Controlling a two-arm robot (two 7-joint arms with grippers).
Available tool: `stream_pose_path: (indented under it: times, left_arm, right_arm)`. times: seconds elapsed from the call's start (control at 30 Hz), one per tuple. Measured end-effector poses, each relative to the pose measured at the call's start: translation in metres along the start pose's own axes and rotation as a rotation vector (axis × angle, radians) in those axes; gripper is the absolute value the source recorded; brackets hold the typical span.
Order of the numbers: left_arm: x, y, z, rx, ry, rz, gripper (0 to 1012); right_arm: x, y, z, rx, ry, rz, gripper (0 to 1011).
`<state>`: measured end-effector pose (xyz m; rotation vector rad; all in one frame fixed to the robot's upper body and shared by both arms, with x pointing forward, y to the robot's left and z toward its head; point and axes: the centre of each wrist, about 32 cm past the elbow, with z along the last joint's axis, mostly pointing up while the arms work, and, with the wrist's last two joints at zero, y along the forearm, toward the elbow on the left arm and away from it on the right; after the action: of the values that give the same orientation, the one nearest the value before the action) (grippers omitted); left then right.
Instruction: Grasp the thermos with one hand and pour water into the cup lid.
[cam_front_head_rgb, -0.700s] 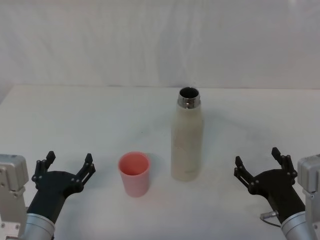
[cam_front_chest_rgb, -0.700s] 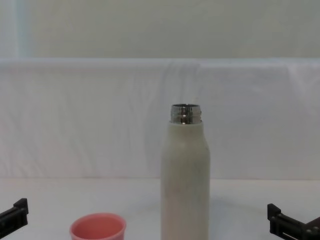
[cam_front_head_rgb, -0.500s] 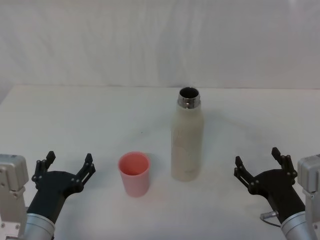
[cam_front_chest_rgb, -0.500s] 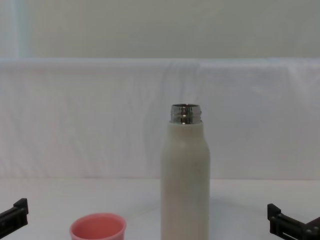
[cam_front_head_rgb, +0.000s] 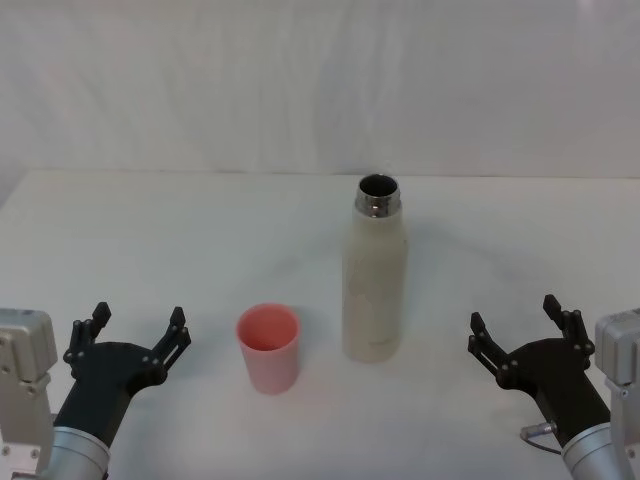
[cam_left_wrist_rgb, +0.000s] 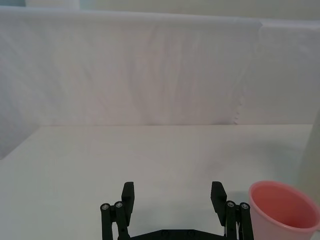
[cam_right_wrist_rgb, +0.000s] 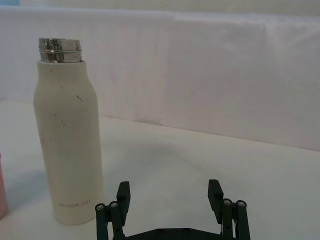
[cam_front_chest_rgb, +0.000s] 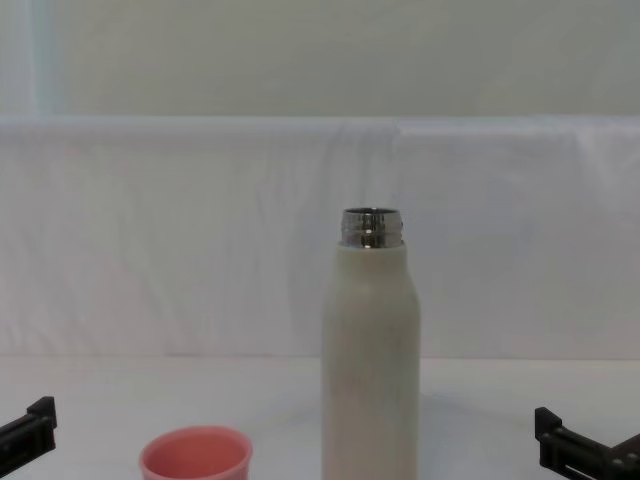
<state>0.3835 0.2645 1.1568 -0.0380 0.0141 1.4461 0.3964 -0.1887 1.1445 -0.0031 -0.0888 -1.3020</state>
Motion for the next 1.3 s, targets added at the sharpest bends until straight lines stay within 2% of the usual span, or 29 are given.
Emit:
stream_pose_path:
  times: [0.63, 0.87, 0.9, 1.0, 1.03, 1.3]
  left_arm:
    - [0.0000, 0.000, 0.000, 0.000, 0.000, 0.000, 1001]
    - [0.0000, 0.000, 0.000, 0.000, 0.000, 0.000, 1001]
    - [0.0000, 0.000, 0.000, 0.000, 0.000, 0.000, 1001]
    - [0.0000, 0.000, 0.000, 0.000, 0.000, 0.000, 1001]
    - [0.0000, 0.000, 0.000, 0.000, 0.000, 0.000, 1001]
    - [0.0000, 0.000, 0.000, 0.000, 0.000, 0.000, 1001]
  right_arm:
    - [0.0001, 0.000, 0.000, -0.001, 0.000, 0.000, 1001]
    - [0.0065, -0.002, 0.016, 0.014, 0.041, 0.043, 1001]
    - [0.0091, -0.003, 0.022, 0.020, 0.058, 0.060, 1001]
    - [0.0115, -0.005, 0.026, 0.022, 0.068, 0.074, 1001]
    - [0.0150, -0.007, 0.033, 0.022, 0.079, 0.097, 1001]
    - [0.0266, -0.015, 0.048, -0.002, 0.083, 0.186, 1001]
